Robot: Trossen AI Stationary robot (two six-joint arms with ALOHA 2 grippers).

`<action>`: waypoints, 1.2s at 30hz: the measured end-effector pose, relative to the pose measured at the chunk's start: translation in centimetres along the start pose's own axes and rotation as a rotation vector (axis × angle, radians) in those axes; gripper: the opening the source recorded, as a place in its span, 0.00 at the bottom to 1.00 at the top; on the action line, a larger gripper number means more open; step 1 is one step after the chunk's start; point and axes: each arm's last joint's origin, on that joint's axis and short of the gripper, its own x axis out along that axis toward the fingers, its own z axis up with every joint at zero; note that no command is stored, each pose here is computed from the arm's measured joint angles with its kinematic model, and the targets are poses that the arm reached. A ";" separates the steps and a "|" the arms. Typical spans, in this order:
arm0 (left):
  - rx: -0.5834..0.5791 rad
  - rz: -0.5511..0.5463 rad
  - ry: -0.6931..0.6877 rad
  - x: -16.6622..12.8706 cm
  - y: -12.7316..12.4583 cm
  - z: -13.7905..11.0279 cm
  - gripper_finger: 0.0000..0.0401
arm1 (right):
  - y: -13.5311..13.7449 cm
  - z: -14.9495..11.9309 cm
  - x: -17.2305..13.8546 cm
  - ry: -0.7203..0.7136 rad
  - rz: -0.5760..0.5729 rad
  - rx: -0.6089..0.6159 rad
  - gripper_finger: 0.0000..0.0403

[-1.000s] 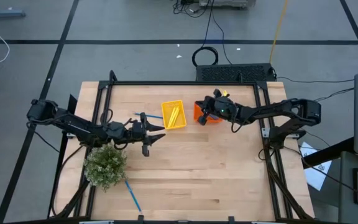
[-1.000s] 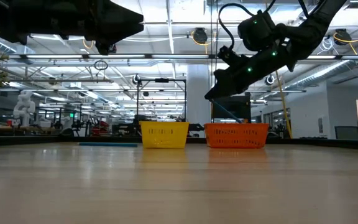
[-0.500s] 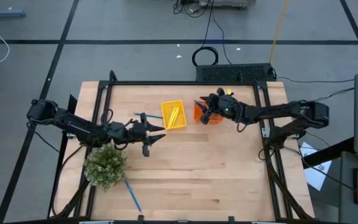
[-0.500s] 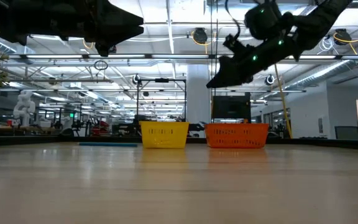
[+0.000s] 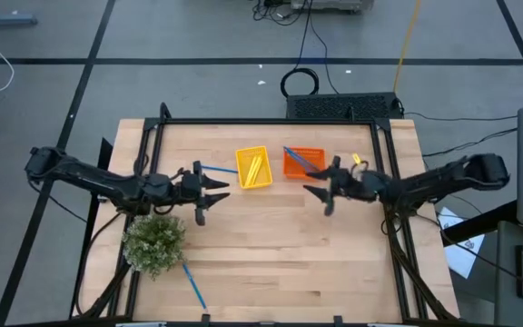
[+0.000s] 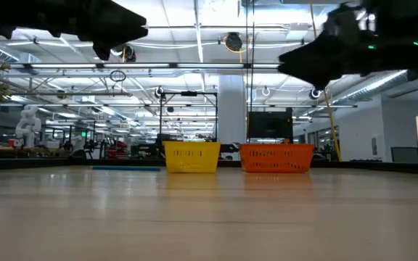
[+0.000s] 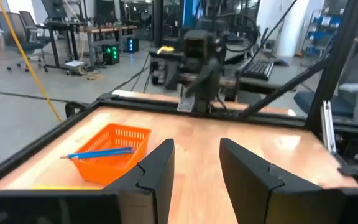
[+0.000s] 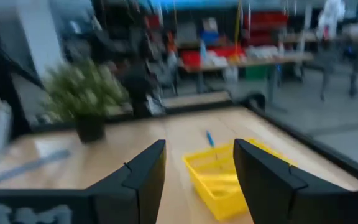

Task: Sort pens & pencils
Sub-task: Put the top blue pencil into the orange basket

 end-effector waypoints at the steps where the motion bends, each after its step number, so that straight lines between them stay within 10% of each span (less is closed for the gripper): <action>1: 0.007 0.001 0.010 -0.1 0.0 0.0 0.33 | 0.1 -0.3 -0.6 -0.044 0.016 0.010 0.44; 26: -0.117 0.160 0.084 0.2 0.6 -1.2 0.33 | 0.0 -0.9 -3.3 -0.230 0.059 0.053 0.44; 36: -0.274 0.561 0.860 0.1 8.4 -1.2 0.33 | 0.0 -0.9 -3.3 -0.227 0.058 0.047 0.44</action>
